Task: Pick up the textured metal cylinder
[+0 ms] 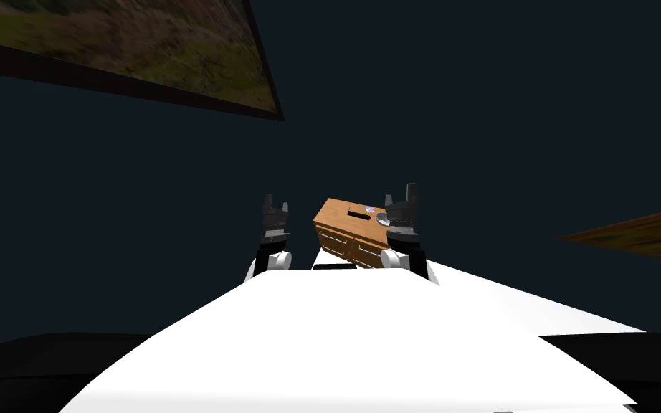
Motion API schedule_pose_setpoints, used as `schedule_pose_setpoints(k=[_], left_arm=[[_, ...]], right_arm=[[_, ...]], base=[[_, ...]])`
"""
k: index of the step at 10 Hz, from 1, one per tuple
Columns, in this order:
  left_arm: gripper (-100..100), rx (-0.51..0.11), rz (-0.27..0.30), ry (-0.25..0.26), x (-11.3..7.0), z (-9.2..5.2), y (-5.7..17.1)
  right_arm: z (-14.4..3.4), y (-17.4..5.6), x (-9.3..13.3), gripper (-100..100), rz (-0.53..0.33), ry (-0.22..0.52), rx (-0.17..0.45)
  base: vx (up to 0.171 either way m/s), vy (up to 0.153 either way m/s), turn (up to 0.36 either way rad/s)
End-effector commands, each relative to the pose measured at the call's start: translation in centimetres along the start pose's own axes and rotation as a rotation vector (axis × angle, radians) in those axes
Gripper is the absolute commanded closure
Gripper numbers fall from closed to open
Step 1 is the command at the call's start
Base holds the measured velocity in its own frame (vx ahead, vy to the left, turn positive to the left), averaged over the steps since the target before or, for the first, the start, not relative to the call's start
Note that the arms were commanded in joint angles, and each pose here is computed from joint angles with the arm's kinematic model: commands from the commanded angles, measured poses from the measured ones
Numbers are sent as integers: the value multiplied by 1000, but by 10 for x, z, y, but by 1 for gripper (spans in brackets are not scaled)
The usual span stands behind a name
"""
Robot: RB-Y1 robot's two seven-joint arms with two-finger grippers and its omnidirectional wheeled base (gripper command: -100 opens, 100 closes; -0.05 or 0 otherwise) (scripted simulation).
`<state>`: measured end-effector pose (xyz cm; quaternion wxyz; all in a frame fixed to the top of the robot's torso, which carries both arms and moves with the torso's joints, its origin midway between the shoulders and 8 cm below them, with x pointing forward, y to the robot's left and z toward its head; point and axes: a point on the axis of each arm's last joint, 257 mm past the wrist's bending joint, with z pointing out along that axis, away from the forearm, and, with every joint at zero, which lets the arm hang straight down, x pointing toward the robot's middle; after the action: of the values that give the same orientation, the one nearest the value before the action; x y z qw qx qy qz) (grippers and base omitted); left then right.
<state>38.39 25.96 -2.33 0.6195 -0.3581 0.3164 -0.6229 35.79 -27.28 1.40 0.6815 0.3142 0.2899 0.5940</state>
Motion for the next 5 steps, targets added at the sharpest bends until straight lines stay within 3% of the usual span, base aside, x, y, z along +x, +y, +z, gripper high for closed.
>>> schedule_pose_setpoints(k=[1,5], left_arm=[[0,0,0,0,0,0,0],[0,0,0,0,0,0,0]], right_arm=[[-2,-7,5,-100,-46,47,21],[-11,-36,12,-100,-180,157,93]], base=[[-78,10,67],[-162,44,85]])
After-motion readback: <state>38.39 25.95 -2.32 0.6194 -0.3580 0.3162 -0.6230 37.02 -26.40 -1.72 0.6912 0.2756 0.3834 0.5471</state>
